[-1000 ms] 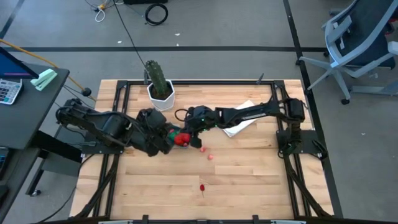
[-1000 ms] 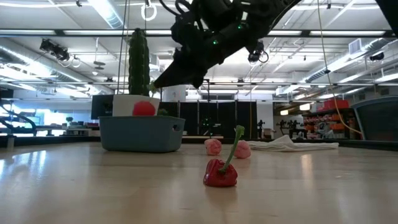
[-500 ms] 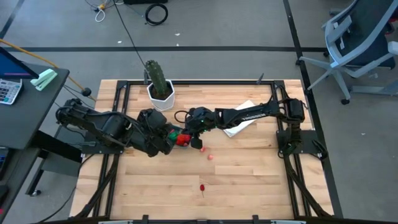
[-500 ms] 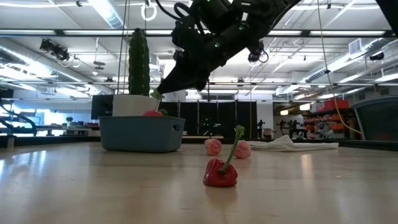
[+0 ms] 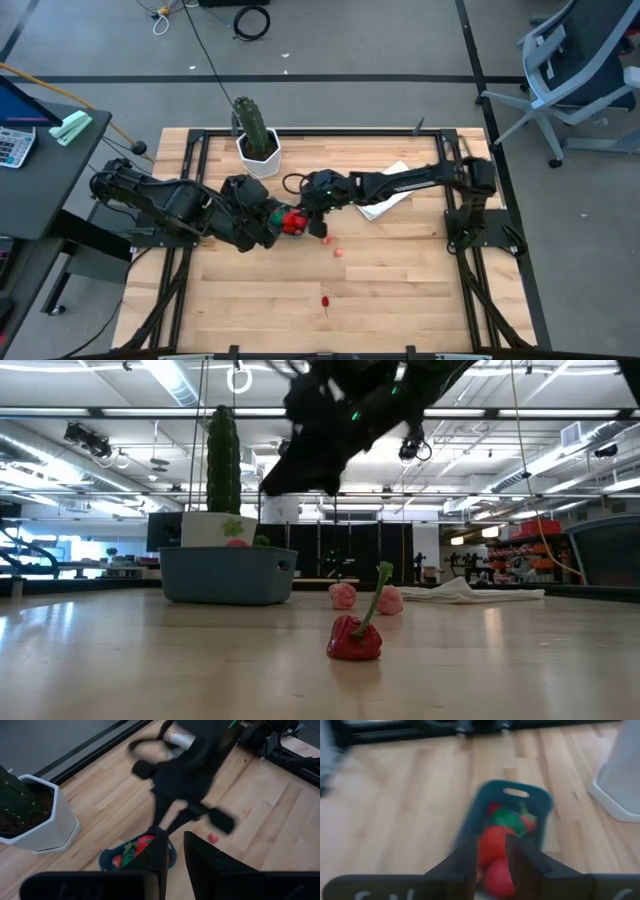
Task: Pick and placing Produce into tupperware
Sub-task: Put the bottom pink peach into the blue bin
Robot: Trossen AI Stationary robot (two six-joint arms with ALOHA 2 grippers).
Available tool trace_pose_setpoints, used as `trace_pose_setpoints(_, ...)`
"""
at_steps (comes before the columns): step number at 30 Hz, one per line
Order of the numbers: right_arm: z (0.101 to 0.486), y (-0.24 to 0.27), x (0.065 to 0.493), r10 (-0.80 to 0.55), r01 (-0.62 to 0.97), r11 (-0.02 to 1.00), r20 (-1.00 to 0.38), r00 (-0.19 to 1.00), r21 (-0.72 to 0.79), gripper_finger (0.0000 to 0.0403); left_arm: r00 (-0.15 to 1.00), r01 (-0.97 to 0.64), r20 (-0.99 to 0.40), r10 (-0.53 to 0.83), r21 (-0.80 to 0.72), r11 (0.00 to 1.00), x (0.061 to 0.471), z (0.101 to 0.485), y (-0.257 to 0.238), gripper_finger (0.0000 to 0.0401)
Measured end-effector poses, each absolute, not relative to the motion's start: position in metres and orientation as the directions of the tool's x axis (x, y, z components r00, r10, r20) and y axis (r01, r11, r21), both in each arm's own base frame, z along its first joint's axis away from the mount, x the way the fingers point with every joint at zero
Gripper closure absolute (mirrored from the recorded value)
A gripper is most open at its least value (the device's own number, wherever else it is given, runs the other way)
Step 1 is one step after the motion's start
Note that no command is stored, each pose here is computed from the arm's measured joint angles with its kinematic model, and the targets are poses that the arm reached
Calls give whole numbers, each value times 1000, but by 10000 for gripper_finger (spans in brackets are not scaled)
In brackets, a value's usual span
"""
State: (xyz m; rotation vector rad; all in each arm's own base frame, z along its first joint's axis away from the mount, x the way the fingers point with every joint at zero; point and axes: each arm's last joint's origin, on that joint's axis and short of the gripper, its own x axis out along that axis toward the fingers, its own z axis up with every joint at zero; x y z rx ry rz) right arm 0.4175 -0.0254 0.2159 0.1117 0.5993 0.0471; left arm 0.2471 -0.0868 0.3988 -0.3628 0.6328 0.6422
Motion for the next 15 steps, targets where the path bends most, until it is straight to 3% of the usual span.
trace_pose_setpoints(7,273,9,356,220,-50,966,-702,677,254,298,614,-652,-651,447,-98,752,247,398,-85,328)
trace_pose_setpoints(15,297,108,304,333,-254,941,-760,559,225,298,569,-623,-688,451,-2,782,259,387,-84,299)
